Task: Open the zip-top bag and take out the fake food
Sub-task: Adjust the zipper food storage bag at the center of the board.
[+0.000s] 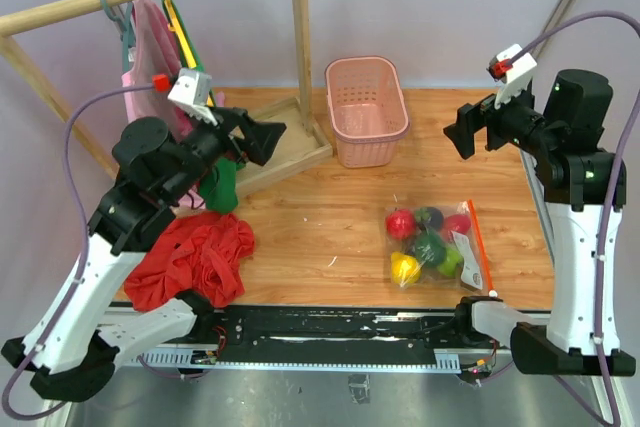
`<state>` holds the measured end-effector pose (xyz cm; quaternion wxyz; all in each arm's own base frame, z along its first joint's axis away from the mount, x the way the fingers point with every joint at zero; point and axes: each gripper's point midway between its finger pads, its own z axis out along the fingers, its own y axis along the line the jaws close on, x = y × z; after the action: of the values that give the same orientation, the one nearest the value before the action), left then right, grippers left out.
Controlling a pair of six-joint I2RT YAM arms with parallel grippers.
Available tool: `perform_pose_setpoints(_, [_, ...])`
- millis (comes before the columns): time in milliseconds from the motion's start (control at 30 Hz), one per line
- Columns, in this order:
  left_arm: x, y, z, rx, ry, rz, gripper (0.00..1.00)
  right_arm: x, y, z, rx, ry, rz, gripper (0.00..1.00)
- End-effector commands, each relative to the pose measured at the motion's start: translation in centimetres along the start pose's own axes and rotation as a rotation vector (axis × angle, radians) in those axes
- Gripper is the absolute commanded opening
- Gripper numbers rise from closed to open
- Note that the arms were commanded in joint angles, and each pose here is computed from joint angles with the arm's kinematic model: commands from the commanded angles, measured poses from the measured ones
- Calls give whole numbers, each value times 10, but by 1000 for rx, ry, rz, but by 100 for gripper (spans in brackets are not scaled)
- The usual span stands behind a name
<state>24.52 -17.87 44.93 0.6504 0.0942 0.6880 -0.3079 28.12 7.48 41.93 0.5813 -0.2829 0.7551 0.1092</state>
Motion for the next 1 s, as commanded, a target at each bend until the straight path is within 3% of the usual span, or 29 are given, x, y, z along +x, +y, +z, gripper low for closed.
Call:
perform_pose_setpoints(0, [2, 18, 30, -64, 51, 30, 99, 24, -31, 13, 125, 83, 78, 98])
perform_pose_setpoints(167, [19, 48, 68, -154, 122, 12, 99, 47, -29, 35, 48, 134, 33, 98])
perform_pose_setpoints(400, [56, 81, 96, -208, 172, -29, 99, 91, -20, 57, -63, 215, 111, 98])
perform_pose_setpoints(667, [85, 82, 89, -141, 151, -107, 99, 141, -14, 66, -211, 226, 271, 99])
perform_pose_setpoints(967, [86, 58, 65, 10, 45, -152, 98, 180, 2, 49, -301, 271, 243, 98])
